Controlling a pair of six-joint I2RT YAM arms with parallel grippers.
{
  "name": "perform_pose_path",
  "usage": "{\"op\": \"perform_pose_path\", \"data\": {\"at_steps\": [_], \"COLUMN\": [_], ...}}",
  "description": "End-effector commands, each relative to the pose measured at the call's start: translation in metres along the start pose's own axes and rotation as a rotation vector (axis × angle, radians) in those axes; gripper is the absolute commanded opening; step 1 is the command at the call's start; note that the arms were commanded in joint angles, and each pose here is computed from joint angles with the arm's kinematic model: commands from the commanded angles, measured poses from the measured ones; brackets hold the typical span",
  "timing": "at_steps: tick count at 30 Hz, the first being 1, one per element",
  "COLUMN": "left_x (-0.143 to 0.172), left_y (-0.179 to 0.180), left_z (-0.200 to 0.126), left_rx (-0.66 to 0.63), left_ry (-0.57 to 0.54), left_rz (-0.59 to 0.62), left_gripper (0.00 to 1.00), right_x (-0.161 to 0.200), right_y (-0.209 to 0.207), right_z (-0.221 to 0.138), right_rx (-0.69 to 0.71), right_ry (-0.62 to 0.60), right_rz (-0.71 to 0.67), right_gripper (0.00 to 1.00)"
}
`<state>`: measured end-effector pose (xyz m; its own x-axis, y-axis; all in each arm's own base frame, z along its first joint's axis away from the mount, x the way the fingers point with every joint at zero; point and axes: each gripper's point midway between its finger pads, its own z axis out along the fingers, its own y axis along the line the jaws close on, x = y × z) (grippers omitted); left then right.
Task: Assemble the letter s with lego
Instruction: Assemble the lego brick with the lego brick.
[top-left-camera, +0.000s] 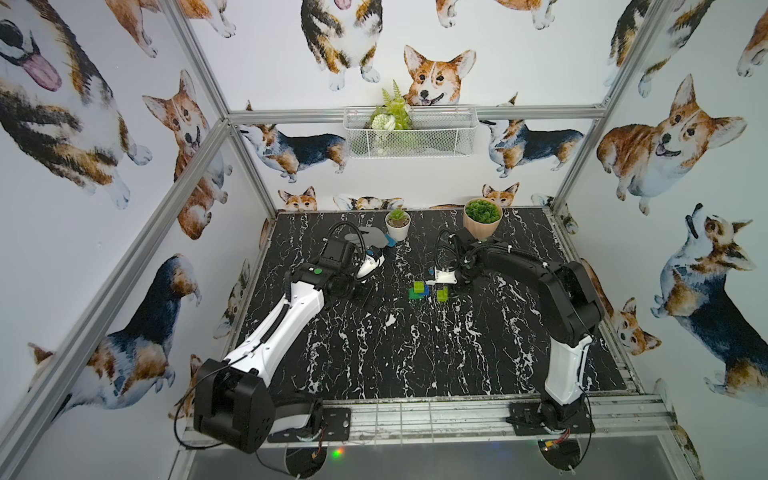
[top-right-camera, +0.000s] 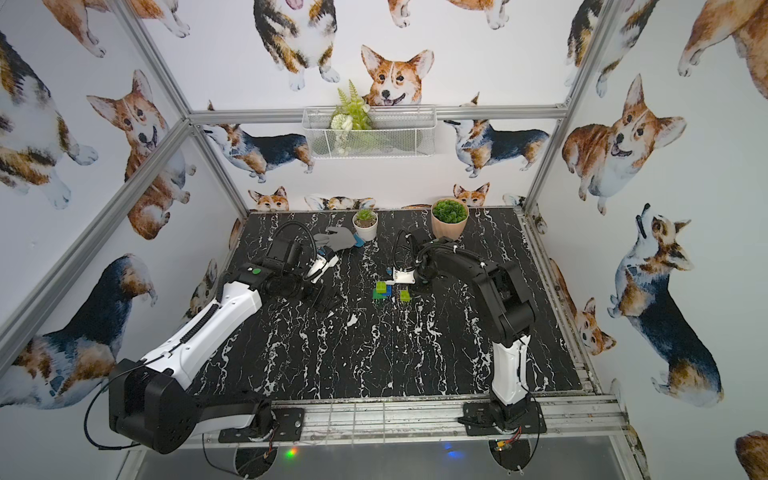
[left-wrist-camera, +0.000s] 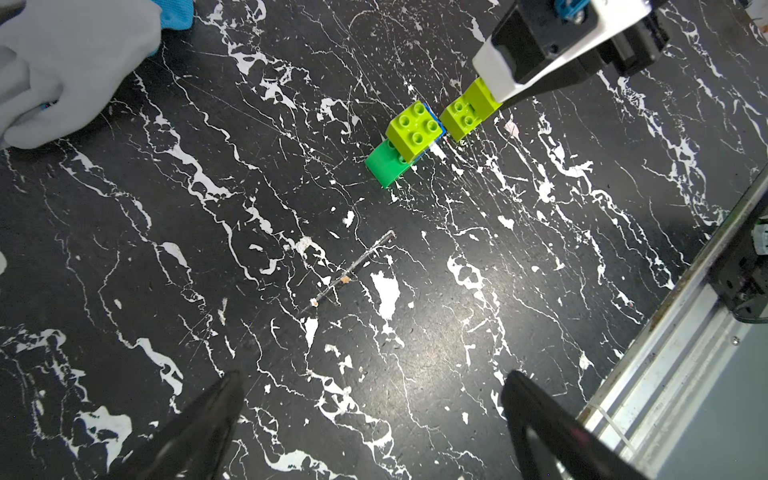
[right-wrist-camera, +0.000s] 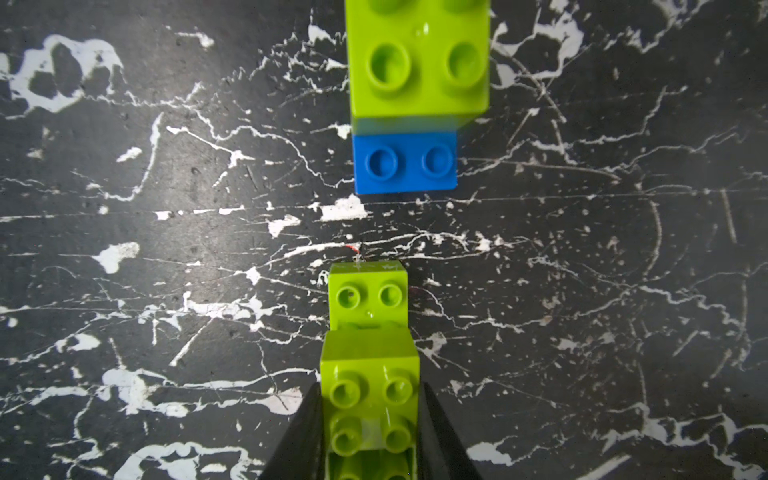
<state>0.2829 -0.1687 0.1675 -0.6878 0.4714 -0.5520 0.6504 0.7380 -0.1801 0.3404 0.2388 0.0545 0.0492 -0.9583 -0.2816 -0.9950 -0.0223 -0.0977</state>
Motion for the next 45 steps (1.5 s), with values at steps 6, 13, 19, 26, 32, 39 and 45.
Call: {"op": "perform_pose_path", "data": {"at_steps": [6, 13, 19, 26, 32, 39, 45], "left_x": [-0.001, 0.001, 0.0, 0.001, 0.001, 0.0, -0.001], "left_y": [-0.001, -0.001, 0.0, 0.0, 0.0, 0.0, 0.0], "left_z": [0.0, 0.0, 0.001, 0.001, 0.002, 0.003, 0.004], "left_rx": [0.006, 0.004, 0.004, 0.004, 0.005, 0.01, 0.013], "left_ry": [-0.003, 0.002, 0.003, 0.006, 0.007, 0.007, 0.005], "left_rz": [0.009, 0.009, 0.01, 0.01, 0.01, 0.012, 0.008], "left_gripper": [1.0, 1.0, 1.0, 1.0, 1.0, 1.0, 1.0], "right_x": [-0.001, 0.003, 0.003, 0.007, 0.004, 0.004, -0.001], "right_y": [0.004, 0.005, 0.007, 0.01, 0.012, 0.014, 0.012], "right_z": [0.0, 0.002, 0.005, 0.011, 0.014, 0.016, 0.006], "right_rx": [-0.039, -0.058, -0.067, -0.081, -0.092, -0.106, -0.075], "right_ry": [0.029, 0.063, 0.079, 0.112, 0.132, 0.149, 0.133], "right_rz": [-0.019, -0.006, -0.002, -0.007, -0.018, -0.017, -0.036], "right_gripper": [0.22, 0.21, 0.21, 0.21, 0.2, 0.2, 0.26]}}
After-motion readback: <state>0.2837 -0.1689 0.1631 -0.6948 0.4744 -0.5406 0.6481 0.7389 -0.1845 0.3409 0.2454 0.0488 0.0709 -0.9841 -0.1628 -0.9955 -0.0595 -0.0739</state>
